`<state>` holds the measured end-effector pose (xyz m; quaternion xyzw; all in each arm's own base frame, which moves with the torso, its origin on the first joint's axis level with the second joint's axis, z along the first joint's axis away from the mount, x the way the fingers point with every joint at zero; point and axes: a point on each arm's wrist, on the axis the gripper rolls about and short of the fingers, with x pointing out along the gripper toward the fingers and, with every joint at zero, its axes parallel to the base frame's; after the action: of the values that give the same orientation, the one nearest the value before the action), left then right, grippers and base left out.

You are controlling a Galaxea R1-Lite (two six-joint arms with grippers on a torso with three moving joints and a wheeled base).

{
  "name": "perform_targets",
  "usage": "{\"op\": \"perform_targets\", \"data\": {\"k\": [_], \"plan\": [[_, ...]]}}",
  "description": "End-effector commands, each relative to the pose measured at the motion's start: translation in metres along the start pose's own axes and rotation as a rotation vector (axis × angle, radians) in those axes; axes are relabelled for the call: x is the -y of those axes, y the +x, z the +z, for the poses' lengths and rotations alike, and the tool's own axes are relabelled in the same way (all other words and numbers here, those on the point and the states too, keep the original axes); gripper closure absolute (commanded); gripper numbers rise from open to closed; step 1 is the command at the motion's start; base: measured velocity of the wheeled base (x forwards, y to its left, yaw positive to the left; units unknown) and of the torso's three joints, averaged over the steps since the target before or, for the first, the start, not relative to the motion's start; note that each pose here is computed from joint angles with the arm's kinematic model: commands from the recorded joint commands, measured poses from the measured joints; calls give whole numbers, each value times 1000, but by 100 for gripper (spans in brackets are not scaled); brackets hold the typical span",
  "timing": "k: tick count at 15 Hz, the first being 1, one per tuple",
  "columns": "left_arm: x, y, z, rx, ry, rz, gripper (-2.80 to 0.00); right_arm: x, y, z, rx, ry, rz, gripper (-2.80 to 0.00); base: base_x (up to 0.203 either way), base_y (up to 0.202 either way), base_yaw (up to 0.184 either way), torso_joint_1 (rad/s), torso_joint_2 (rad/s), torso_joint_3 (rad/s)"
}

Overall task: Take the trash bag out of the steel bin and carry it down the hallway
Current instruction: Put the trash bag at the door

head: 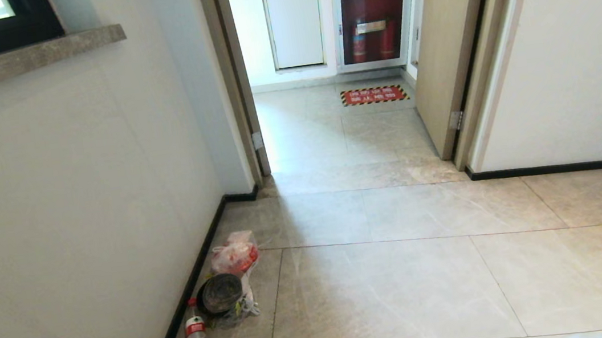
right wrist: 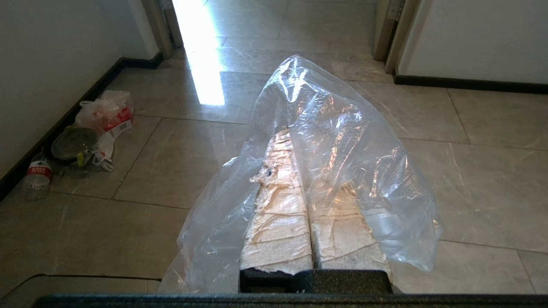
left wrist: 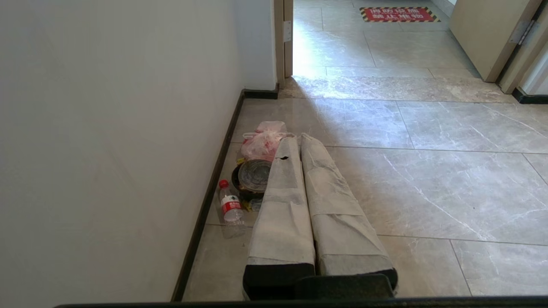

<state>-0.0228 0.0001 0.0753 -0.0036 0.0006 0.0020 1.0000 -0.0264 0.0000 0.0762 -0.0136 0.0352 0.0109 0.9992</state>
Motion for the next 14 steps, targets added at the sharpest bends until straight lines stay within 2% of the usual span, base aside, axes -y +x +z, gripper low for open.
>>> {"op": "perform_targets", "data": {"k": [1,12,14], "plan": [[0,0,0,-2,0,1,0,0,0,0,0,0,0,0,0,0,0,0,0,0],[0,0,0,-2,0,1,0,0,0,0,-5,-5,1,0,0,0,0,0,0,0],[0,0,0,-1,0,0,0,0,0,0,-3,-2,1,0,1,-7,89,2,2,0]]}}
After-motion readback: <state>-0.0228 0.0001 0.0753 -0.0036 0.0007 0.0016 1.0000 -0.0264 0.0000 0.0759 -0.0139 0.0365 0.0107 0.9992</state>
